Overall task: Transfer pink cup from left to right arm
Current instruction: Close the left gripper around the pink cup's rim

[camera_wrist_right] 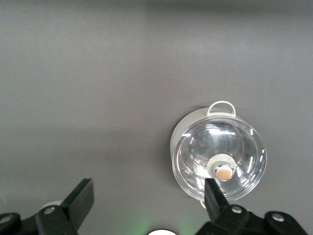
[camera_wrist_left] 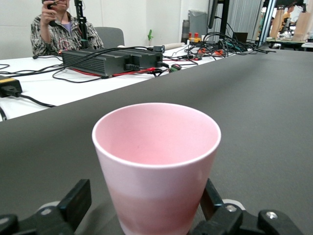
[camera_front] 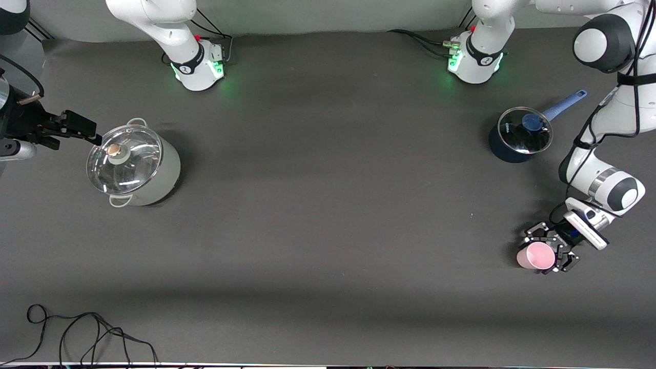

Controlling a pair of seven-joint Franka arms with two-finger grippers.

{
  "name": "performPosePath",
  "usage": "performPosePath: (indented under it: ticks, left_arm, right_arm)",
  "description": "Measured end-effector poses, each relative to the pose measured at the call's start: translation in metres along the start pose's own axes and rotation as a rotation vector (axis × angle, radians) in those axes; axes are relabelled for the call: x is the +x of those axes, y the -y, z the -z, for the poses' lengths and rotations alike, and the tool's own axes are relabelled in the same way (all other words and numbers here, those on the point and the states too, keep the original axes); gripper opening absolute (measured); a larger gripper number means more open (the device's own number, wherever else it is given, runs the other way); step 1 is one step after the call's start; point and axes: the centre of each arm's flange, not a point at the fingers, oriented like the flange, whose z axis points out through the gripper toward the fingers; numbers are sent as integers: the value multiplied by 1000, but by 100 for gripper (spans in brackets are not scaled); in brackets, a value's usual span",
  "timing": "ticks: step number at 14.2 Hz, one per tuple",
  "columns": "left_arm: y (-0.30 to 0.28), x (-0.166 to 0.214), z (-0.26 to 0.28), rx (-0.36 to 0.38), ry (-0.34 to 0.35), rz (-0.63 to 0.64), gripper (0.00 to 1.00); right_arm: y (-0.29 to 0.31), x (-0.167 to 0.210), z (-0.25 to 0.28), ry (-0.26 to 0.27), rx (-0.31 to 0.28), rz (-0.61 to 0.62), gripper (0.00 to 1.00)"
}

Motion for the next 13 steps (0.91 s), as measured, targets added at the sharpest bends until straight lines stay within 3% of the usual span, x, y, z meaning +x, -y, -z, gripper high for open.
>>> performPosePath:
  ticks: [1,4,10,13]
  left_arm:
    - [-1,0,-1,2,-1,4,97]
    - [-1,-1,-2,9,-1,7,67]
    - [-13,8,-18,34,8,30,67]
    - [-53,51,-55,76,15,73,67]
  right_arm:
    - [0,0,0,0,0,0,100]
    - [0,0,0,0,0,0,100]
    - [0,0,-1,3,0,0,100]
    - [-1,-1,-1,8,0,-1,100]
